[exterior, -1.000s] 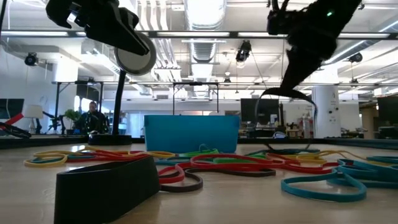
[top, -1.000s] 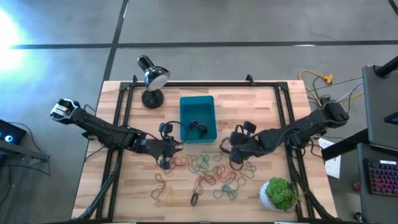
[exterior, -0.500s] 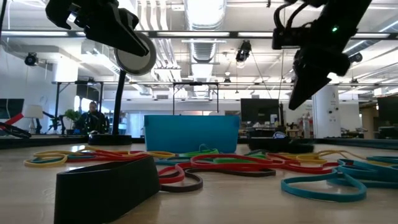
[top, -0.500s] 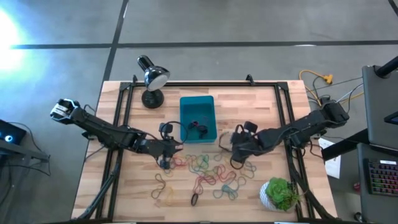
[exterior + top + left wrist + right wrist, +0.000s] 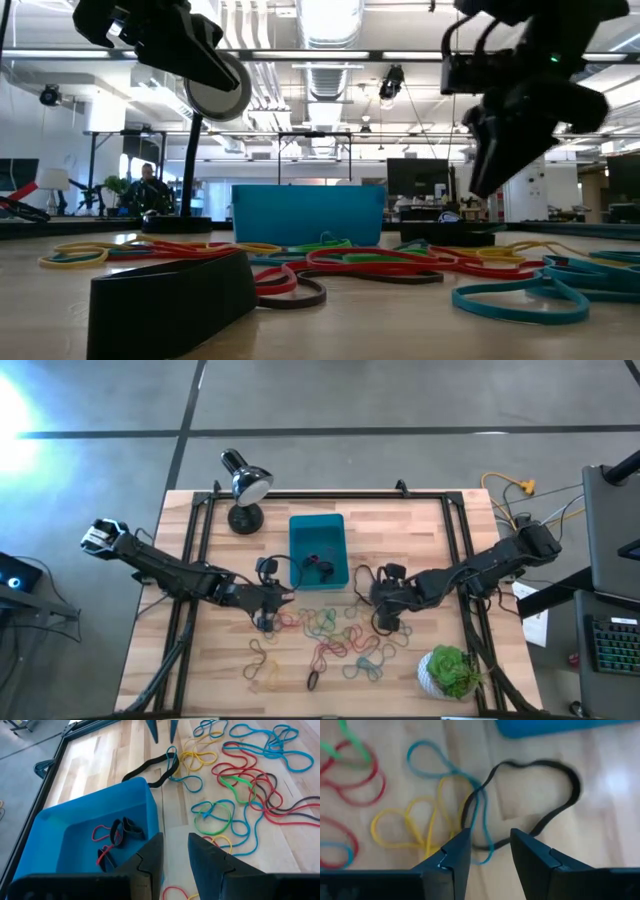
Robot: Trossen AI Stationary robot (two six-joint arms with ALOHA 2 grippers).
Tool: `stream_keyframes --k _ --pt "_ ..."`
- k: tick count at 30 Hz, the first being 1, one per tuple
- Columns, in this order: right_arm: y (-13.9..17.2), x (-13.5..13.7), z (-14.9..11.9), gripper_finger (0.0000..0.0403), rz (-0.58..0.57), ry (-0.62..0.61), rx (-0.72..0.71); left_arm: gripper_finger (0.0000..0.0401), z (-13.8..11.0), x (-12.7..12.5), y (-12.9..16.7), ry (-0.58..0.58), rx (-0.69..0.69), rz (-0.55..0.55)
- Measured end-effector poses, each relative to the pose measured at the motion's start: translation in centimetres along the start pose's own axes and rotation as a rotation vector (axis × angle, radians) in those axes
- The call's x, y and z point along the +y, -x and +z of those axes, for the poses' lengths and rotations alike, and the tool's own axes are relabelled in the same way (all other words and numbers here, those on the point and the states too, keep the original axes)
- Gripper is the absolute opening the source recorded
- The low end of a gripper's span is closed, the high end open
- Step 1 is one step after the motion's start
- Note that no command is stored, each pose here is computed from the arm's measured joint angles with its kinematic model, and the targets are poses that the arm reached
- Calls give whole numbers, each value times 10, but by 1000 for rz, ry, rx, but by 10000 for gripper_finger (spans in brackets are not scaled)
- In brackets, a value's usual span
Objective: Pick and place rubber bands into bin
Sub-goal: Put the blue rubber band into the blue bin
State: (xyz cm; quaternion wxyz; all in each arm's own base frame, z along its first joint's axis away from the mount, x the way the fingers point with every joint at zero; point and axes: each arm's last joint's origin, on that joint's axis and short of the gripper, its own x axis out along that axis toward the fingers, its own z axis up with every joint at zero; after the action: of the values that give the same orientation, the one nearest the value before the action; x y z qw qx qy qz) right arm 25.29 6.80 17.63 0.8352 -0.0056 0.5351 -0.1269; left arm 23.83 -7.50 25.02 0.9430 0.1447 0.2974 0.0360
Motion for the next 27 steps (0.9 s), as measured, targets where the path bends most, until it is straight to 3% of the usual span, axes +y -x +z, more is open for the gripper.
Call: stream_keyframes --k 5,19,27 --pt "-11 0 -13 126 55 -26 28 75 -1 0 0 -1 2 0" --pt "-22 -2 -27 93 57 -25 37 75 0 0 0 0 0 3" --pt "-22 -2 -27 93 59 -25 28 75 0 0 0 1 -2 3"
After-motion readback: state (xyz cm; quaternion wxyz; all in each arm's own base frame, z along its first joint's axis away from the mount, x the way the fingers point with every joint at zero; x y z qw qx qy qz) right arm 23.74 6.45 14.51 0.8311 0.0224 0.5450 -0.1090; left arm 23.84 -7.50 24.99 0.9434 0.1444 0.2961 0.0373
